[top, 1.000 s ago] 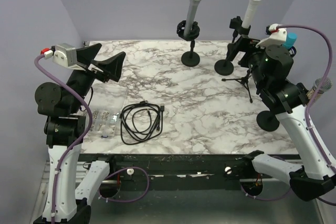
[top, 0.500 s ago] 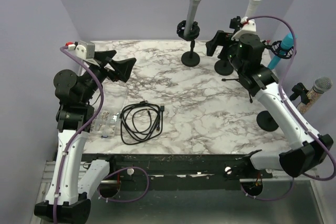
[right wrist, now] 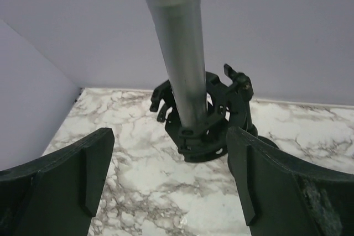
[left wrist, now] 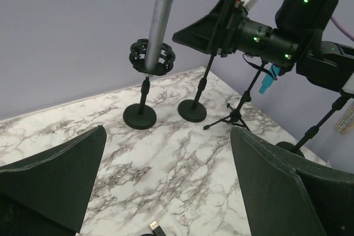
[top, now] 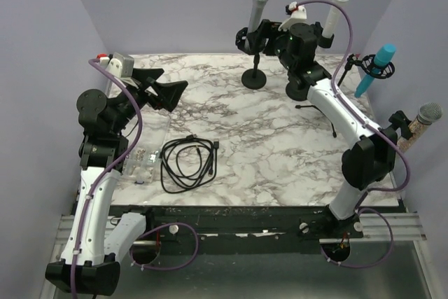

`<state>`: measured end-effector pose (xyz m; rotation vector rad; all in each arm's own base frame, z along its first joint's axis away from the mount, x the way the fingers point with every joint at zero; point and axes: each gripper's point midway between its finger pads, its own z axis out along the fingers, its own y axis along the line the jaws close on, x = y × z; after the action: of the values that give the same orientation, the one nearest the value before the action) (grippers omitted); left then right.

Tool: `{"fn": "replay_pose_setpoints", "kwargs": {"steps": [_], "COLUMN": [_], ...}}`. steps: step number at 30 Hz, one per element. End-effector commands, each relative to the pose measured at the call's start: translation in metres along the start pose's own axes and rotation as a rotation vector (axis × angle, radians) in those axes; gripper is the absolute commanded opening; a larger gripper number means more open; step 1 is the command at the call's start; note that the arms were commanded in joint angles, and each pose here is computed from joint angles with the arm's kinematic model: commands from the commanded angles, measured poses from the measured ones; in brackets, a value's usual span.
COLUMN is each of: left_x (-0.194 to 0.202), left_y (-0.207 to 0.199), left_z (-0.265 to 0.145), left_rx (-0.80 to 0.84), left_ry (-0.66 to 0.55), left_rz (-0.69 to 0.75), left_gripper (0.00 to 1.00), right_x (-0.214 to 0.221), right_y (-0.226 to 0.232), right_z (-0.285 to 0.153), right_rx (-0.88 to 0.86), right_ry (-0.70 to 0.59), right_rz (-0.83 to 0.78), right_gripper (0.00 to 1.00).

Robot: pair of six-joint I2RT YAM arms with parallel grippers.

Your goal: Remove the microphone from the stand

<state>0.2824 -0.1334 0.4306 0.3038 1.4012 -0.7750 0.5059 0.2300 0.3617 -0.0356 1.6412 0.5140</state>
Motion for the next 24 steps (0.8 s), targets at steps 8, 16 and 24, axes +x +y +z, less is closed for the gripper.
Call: {"fn": "replay_pose_setpoints", "kwargs": {"steps": [8,16,24], "left_x": [0.001,0.004,0.004], "left_y": [-0.025,-0.022,-0.020], "left_z": [0.003,0.004,0.004], "left_rx": [0.105,0.096,0.086], "left_ry": [-0.001,0.006,0.008], "left_rz": [0.002,-0.004,-0.003], "left_gripper": [0.98,0.99,0.99], "right_x": [-0.036,-0.034,-0.026], "right_y": [0.012,0.008,-0.003], "right_z": [0.041,0.067,0.082], "right_rx": [-0.033,-0.011,0.033], "right_ry": [-0.160,-0.175,-0.185], "right_rz": [-0.040,-0.053,-0.063], "right_gripper": [0.80,0.66,0.56]}}
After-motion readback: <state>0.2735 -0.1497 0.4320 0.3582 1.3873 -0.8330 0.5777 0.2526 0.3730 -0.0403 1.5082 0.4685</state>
